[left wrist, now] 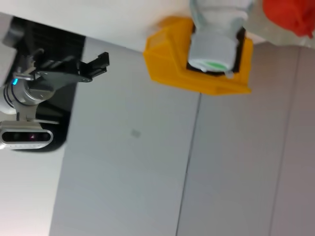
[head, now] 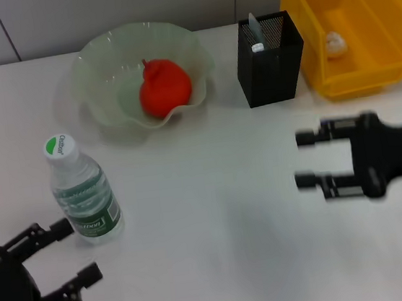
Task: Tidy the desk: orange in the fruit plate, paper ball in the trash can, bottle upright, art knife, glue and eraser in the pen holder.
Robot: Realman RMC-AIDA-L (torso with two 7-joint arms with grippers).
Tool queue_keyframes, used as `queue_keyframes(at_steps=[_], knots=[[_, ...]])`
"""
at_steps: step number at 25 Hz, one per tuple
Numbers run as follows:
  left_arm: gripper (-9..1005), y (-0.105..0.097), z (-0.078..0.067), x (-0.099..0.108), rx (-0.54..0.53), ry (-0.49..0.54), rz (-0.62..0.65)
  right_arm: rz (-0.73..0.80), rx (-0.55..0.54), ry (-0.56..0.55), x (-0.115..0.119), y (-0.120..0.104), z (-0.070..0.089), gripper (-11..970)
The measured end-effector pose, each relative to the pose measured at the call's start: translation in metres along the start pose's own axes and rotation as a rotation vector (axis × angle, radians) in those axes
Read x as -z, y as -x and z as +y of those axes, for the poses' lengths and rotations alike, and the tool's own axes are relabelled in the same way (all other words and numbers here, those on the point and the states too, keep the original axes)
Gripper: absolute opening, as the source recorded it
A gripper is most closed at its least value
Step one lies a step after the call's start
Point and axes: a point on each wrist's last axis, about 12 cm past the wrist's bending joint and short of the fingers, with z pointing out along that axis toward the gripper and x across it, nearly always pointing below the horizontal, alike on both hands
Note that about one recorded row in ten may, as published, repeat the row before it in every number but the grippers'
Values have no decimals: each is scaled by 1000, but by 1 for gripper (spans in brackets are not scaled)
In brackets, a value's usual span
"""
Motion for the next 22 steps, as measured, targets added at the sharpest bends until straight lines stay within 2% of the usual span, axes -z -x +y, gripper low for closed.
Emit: queue_keyframes(at_steps=[5,7,11,14,22], knots=[[786,1,3,-3,32,-55,57,0,3,86,4,-14,13,668],[785,3,6,-6,61,-116,112,31,-2,118,2,-17,15,669],[785,6,10,-10,78,-171,161,94,-5,159,-3,-21,17,691],[786,11,15,-15,88,-206,196,98,-9,161,-2,-21,17,750],[785,19,21,-21,94,-243,225,99,-16,155,2,-24,18,750]])
